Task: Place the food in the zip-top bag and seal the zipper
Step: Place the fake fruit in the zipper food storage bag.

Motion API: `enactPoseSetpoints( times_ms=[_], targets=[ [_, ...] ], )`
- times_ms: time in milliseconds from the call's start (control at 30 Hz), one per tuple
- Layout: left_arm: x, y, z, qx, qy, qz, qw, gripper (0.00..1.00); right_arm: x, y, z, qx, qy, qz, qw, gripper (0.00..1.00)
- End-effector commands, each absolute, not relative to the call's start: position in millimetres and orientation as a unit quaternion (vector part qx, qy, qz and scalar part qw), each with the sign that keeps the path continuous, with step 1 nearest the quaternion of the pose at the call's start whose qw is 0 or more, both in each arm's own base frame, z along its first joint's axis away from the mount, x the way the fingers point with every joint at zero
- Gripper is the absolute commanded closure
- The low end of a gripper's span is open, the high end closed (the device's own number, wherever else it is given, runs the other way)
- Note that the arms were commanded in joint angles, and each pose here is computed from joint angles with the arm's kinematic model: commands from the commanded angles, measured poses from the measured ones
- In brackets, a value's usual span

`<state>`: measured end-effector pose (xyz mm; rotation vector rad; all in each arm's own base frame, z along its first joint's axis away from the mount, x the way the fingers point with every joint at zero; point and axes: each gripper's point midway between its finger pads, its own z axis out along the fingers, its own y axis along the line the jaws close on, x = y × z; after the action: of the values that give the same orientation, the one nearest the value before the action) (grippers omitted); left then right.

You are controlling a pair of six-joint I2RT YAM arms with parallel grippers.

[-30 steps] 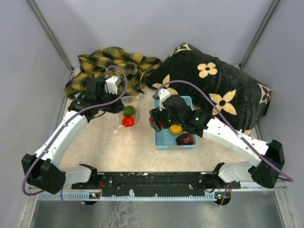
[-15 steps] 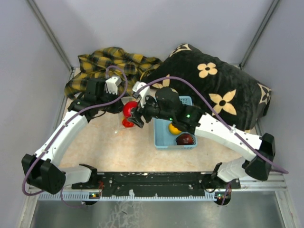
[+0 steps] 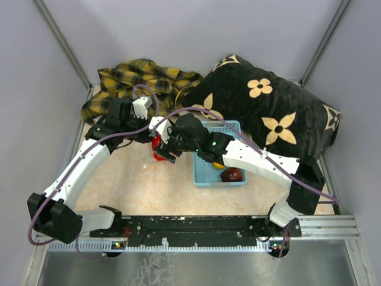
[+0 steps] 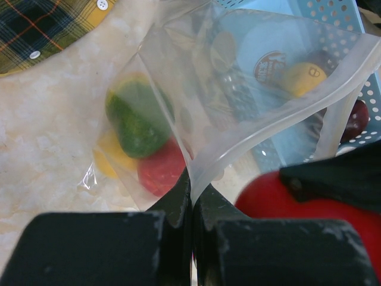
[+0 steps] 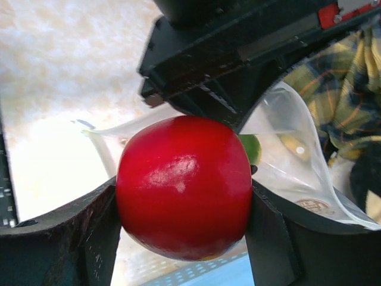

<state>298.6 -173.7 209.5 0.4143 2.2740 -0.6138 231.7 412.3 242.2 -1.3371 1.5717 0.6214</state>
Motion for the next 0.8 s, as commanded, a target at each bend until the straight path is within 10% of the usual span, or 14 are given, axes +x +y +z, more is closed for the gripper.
enactPoseSetpoints(
  times_ms=[0, 767],
  targets=[
    [298, -179, 221, 0.171, 0.870, -0.256, 0.385, 1.00, 269, 410, 259, -0.522, 0.645, 0.172, 0.531, 0.43],
    [295, -184, 222, 0.174, 0.866, -0.270, 0.382, 1.00, 299, 398, 261, -0.470, 0.641, 0.109, 0.597, 0.09]
  ],
)
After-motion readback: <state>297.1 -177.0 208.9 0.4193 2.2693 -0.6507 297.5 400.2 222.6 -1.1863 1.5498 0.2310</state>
